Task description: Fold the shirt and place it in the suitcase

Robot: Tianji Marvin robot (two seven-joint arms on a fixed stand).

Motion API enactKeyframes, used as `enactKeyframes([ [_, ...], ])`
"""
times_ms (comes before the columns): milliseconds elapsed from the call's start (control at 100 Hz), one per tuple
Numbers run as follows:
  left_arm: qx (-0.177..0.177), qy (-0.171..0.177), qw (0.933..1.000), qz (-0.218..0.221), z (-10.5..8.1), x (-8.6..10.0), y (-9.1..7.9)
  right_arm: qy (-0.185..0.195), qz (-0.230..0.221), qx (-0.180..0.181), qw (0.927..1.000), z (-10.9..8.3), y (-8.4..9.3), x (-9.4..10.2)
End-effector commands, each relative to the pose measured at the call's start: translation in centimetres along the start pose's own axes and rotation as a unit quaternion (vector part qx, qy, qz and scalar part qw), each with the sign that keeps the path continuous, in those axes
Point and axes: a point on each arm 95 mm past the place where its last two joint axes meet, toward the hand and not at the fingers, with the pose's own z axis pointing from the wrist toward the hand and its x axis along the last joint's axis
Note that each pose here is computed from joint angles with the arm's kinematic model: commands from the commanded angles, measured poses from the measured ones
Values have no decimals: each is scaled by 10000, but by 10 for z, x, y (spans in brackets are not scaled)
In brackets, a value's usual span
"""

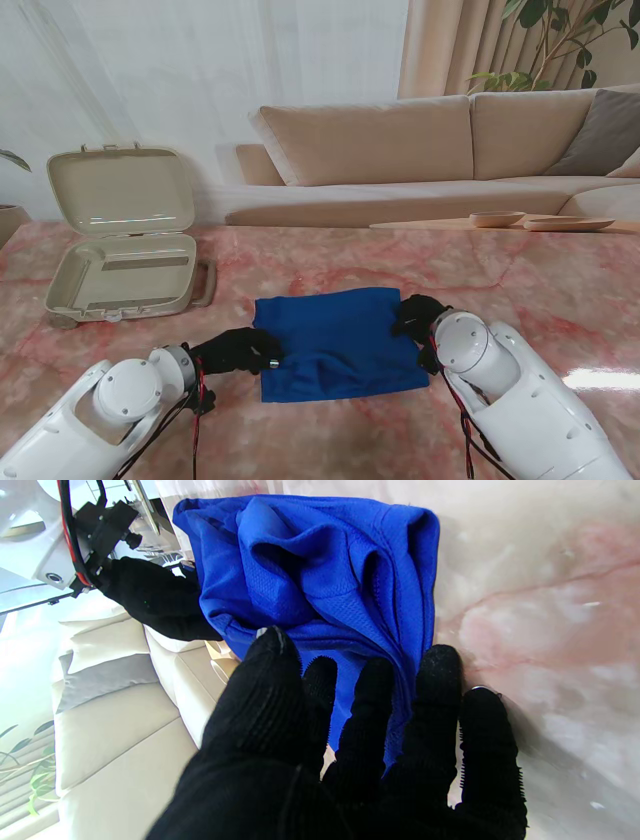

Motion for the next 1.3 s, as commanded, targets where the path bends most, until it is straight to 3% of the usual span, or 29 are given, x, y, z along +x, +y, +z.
enactKeyframes([
  [0,-152,-92,9998,-60,3,-8,7,46,98,30,9999,-3,1,4],
  [510,-436,-21,9990,-104,20,-11,9,527,960,-12,9940,-14,8,29],
  [820,-547,29,9984,-140,30,-13,12,945,1102,-13,9894,-26,4,53],
  [1290,-590,60,9981,-170,34,-13,13,1466,1049,423,9827,-26,-33,100],
])
